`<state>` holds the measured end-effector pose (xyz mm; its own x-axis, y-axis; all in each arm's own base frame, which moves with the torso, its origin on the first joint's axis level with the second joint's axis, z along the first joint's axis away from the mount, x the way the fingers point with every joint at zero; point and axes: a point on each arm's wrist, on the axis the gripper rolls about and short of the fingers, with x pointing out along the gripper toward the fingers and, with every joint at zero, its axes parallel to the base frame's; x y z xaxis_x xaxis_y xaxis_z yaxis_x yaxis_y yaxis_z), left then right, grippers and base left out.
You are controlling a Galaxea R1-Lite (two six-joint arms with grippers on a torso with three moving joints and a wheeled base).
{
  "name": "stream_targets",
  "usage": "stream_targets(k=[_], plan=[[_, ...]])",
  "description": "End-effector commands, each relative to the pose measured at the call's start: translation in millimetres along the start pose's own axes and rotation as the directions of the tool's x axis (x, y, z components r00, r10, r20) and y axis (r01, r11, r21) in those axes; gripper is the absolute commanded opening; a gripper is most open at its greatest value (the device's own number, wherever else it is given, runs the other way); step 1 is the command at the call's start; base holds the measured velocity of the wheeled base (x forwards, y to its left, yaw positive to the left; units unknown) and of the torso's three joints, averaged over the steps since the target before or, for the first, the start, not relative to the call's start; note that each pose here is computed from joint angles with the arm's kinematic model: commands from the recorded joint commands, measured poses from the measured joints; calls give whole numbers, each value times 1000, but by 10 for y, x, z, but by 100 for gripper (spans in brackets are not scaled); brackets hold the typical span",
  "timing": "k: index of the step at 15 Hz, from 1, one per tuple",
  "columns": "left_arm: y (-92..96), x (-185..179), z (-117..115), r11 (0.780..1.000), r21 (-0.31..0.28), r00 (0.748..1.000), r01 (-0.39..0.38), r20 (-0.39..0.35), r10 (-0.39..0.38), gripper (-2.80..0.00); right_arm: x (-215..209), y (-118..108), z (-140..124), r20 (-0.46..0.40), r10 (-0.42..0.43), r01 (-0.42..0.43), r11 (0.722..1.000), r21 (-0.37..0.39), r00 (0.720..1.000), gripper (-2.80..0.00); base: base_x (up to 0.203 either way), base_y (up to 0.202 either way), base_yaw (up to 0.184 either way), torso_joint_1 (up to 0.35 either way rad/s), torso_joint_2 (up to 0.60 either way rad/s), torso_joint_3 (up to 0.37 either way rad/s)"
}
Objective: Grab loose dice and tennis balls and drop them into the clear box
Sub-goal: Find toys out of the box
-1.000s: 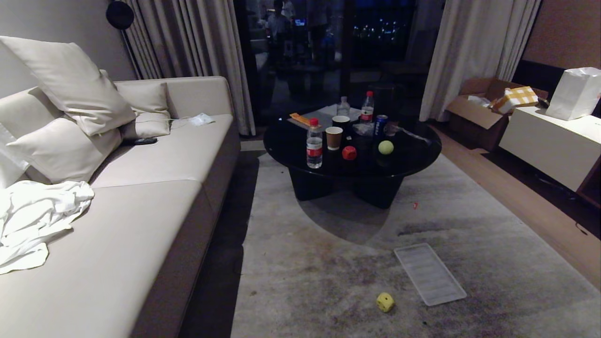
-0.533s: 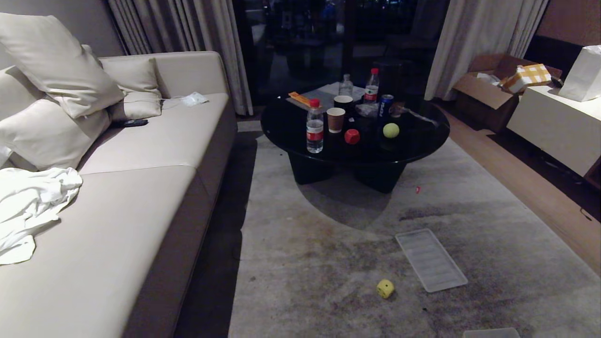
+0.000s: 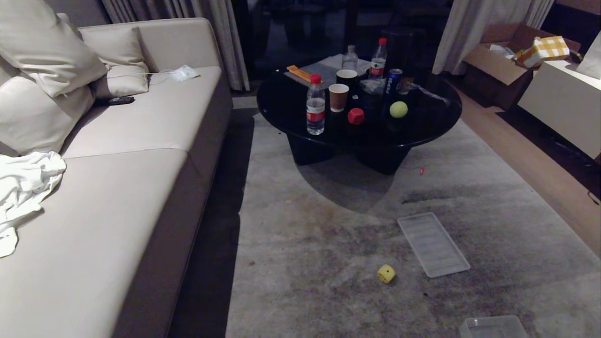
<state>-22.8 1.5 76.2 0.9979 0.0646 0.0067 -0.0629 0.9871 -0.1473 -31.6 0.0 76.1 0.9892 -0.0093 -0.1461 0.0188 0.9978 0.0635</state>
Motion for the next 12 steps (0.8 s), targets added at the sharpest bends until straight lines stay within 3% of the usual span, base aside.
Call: stream_targets(k=[1, 12], plan=[[0, 1, 1, 1000, -1, 1000, -1, 0, 1, -280, 1, 0, -1, -2, 0, 0, 1000, 1, 1000, -280, 0, 0, 0, 5, 5, -205], [0, 0, 0, 1000, -1, 1000, -1, 1, 1, -280, 0, 0, -1, -2, 0, 0, 1000, 1, 1000, -280, 0, 0, 0, 2, 4, -198]])
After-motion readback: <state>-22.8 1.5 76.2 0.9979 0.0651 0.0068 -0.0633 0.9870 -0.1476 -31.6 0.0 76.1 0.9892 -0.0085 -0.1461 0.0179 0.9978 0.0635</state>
